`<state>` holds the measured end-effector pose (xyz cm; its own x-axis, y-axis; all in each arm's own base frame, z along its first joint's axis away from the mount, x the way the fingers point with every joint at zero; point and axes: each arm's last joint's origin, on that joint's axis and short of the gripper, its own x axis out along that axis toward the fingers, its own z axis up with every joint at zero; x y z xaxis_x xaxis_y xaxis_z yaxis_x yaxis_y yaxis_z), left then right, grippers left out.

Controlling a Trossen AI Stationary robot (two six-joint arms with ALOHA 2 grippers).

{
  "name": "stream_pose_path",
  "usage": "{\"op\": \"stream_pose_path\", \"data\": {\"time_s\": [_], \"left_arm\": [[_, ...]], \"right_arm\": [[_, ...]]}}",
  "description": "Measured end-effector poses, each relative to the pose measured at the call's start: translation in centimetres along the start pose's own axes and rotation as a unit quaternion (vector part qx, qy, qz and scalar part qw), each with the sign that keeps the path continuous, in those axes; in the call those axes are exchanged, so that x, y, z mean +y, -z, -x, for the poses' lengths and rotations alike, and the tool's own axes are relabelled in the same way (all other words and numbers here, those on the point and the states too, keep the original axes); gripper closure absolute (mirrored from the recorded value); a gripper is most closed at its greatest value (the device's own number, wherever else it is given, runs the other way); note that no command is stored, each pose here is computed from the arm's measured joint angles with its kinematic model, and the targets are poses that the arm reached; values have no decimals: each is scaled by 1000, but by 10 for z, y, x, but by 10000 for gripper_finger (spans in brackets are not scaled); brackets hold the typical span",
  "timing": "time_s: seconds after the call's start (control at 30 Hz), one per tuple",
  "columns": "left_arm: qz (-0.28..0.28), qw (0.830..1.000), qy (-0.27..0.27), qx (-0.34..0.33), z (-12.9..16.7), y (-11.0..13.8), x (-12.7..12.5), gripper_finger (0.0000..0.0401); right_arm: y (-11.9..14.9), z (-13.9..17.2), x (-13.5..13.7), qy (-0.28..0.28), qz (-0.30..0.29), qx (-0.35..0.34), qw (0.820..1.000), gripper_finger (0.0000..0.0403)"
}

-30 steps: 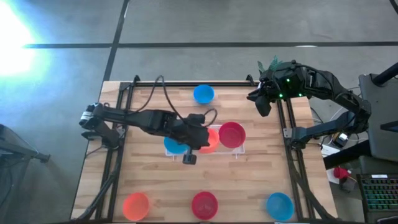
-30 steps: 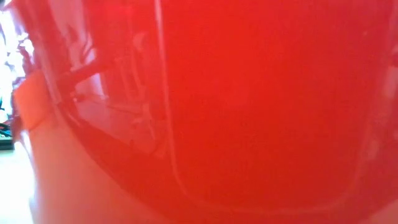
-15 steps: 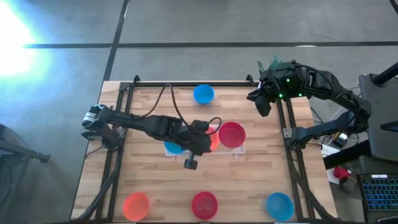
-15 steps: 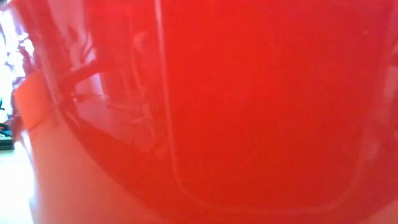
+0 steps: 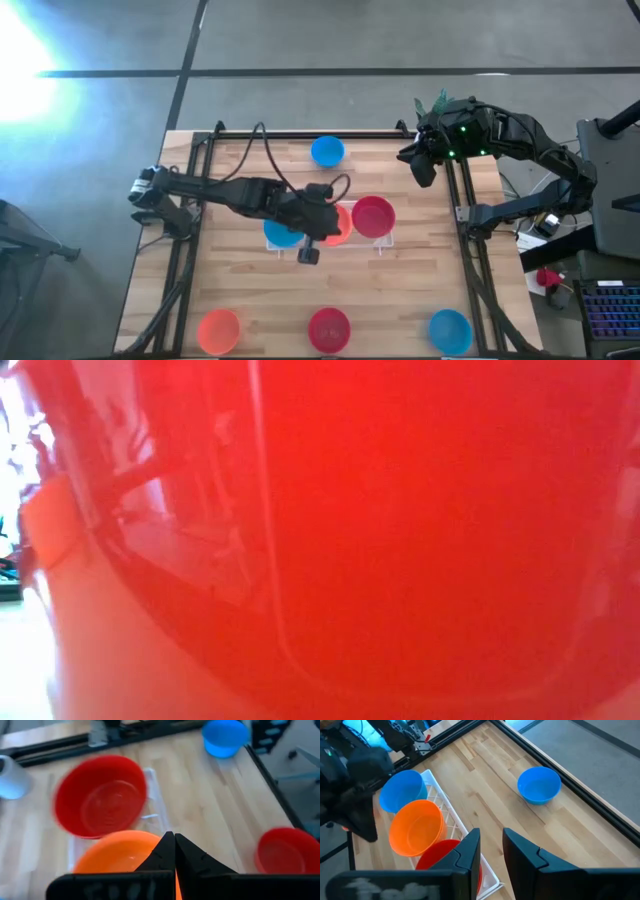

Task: Pick & Place Mini bowls
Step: Stack the top blue bowl on the blue bowl on the shelf

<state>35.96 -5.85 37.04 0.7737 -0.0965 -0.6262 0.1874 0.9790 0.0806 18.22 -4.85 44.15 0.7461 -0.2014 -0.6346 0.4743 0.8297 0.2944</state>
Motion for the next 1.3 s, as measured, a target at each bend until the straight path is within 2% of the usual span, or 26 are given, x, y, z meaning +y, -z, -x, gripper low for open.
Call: {"op": "stream_pose_path", "data": {"time_s": [0.23, 0.47, 0.6, 0.8, 1.0, 1.17, 1.3], "left_arm": [[45, 994, -97, -28, 30, -6, 21, 401], [158, 974, -163, -19, 59, 6, 67, 401], [201, 958, -206, 5, 69, 20, 100, 401], [242, 937, -250, 29, 66, 38, 143, 401], [312, 903, -294, 27, 64, 55, 182, 401], [360, 879, -310, 35, 54, 68, 202, 401], [375, 871, -316, 43, 48, 74, 211, 399]], "right_arm": [[0, 0, 0, 0, -2, 0, 1000, 323], [0, 0, 0, 1, -32, 1, 999, 323], [0, 0, -1, 16, -38, -6, 999, 323], [0, 0, -4, 55, -60, -22, 996, 323], [0, 0, -4, 61, -45, -24, 997, 323], [0, 0, -4, 62, -22, -22, 998, 323], [0, 0, -4, 62, -17, -22, 998, 323]]}}
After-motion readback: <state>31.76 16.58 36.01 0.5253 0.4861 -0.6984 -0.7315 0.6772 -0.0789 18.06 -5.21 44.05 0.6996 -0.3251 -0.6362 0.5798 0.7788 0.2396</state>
